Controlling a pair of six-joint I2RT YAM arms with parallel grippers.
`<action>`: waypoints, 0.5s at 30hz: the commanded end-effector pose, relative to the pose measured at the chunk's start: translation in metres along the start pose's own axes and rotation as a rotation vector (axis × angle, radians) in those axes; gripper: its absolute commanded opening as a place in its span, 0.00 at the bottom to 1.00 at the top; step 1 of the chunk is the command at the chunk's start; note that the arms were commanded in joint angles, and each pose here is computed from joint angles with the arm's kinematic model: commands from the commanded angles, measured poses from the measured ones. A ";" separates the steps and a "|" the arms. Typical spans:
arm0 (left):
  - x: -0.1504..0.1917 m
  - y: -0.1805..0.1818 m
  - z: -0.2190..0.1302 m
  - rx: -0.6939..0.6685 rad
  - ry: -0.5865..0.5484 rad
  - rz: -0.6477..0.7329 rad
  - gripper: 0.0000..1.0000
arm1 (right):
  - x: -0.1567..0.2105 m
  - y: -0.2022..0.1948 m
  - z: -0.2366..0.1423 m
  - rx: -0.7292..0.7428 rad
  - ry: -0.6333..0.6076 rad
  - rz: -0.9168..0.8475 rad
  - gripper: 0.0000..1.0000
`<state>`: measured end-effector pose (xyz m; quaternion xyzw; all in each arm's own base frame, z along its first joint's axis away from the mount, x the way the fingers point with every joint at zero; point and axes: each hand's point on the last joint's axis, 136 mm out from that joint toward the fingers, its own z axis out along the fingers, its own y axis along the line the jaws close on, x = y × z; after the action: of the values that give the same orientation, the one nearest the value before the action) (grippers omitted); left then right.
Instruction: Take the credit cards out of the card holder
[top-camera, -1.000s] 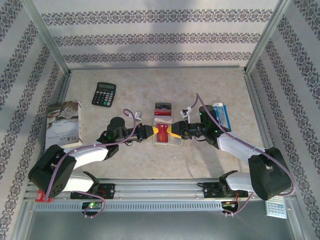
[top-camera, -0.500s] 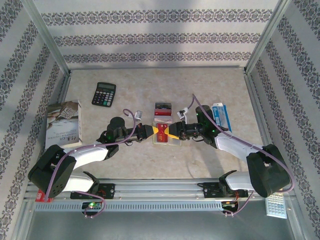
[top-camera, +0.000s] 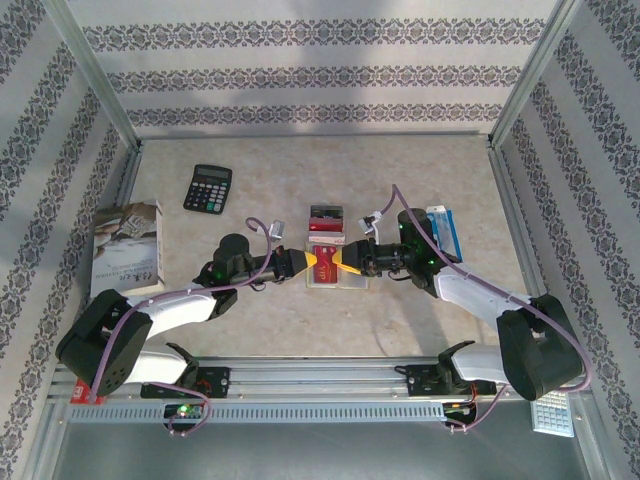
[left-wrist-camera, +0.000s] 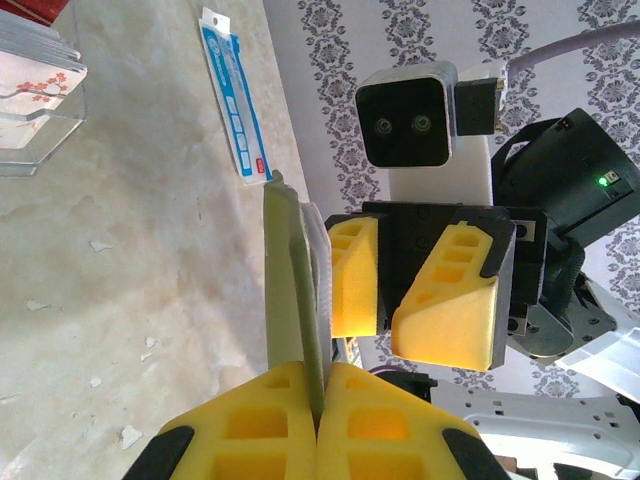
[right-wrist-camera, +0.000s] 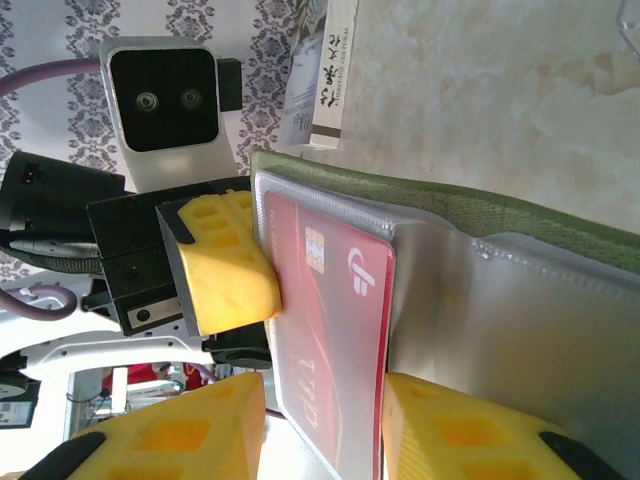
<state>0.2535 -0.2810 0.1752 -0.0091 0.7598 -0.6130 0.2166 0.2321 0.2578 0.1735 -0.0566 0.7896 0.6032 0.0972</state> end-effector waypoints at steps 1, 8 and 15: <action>0.001 -0.018 0.003 0.062 0.007 0.043 0.00 | -0.003 0.015 0.001 -0.061 0.003 -0.051 0.36; 0.001 -0.020 0.006 0.072 0.015 0.045 0.00 | -0.005 0.017 0.007 -0.083 -0.006 -0.050 0.36; 0.000 -0.020 0.006 0.069 0.010 0.043 0.00 | -0.005 0.015 0.007 -0.081 -0.007 -0.049 0.31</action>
<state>0.2549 -0.2814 0.1774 -0.0084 0.7560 -0.6160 0.2211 0.2372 0.2623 0.1725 -0.0442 0.7813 0.6152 0.0951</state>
